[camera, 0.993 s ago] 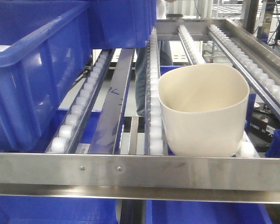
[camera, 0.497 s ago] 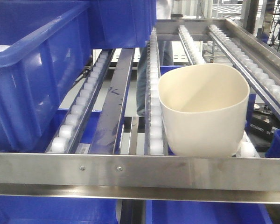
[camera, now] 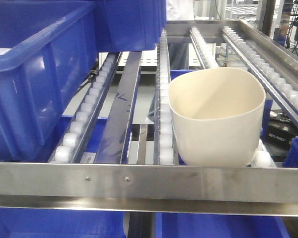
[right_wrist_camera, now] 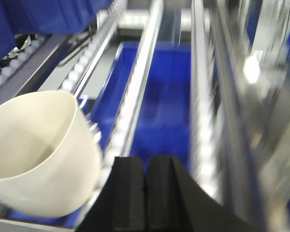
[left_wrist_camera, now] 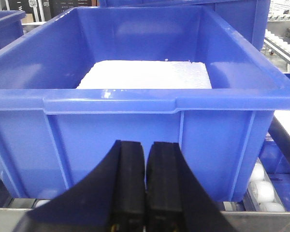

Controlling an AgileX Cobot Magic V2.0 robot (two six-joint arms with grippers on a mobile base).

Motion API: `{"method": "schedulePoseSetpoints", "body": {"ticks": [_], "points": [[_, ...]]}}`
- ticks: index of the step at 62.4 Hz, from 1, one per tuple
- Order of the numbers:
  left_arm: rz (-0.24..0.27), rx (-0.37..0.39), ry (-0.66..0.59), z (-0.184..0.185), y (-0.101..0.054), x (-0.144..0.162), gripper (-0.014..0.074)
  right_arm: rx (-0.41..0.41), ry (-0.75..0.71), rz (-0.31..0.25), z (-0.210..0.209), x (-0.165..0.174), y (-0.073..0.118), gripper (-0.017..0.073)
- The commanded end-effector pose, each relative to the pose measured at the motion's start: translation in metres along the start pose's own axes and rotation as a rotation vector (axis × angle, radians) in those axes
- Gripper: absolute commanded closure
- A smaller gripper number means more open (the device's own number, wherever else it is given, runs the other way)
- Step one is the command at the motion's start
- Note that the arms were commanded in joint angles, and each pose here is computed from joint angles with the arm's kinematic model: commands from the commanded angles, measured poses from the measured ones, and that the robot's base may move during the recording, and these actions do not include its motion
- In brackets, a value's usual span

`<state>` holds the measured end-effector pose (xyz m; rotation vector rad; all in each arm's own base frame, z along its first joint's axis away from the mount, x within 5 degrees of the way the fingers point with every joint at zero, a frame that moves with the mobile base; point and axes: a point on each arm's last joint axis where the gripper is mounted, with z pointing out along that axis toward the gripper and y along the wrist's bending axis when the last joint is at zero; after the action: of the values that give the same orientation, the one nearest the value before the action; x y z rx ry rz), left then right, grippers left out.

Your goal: Move white bin to right shelf second layer

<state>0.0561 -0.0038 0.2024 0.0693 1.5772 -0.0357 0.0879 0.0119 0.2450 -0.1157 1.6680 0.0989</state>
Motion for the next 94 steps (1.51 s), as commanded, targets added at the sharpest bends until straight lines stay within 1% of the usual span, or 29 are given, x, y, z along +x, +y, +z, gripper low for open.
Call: {"method": "schedulePoseSetpoints", "body": {"ticks": [1,4,9,16,23,26,30,38,94], "points": [[-0.013,0.002,-0.071,0.0,0.0,0.001,0.0509,0.027,-0.189,-0.123,-0.01,-0.022,-0.001,0.0511],[-0.013,0.002,-0.071,0.0,0.0,0.001,0.0509,0.033,-0.211,-0.15,-0.015,-0.019,-0.001,0.0511],[-0.013,0.002,-0.071,0.0,0.0,0.001,0.0509,0.054,-0.229,-0.146,-0.021,-0.007,-0.003,0.0511],[-0.013,0.002,-0.071,0.0,0.0,0.001,0.0509,0.09,-0.254,-0.087,-0.027,0.015,-0.005,0.0511],[-0.013,0.002,-0.071,0.0,0.0,0.001,0.0509,0.106,-0.286,-0.059,-0.031,0.035,-0.005,0.0511],[-0.013,0.002,-0.071,0.0,0.0,0.001,0.0509,0.103,-0.228,-0.055,-0.03,0.04,-0.005,0.0511],[-0.013,0.002,-0.071,0.0,0.0,0.001,0.0509,0.103,-0.227,-0.051,-0.03,0.04,-0.005,0.0511],[-0.013,0.002,-0.071,0.0,0.0,0.001,0.0509,0.108,-0.286,-0.054,-0.032,0.035,-0.005,0.0511],[-0.013,0.002,-0.071,0.0,0.0,0.001,0.0509,0.108,-0.285,-0.053,-0.032,0.035,-0.005,0.0511]]}}
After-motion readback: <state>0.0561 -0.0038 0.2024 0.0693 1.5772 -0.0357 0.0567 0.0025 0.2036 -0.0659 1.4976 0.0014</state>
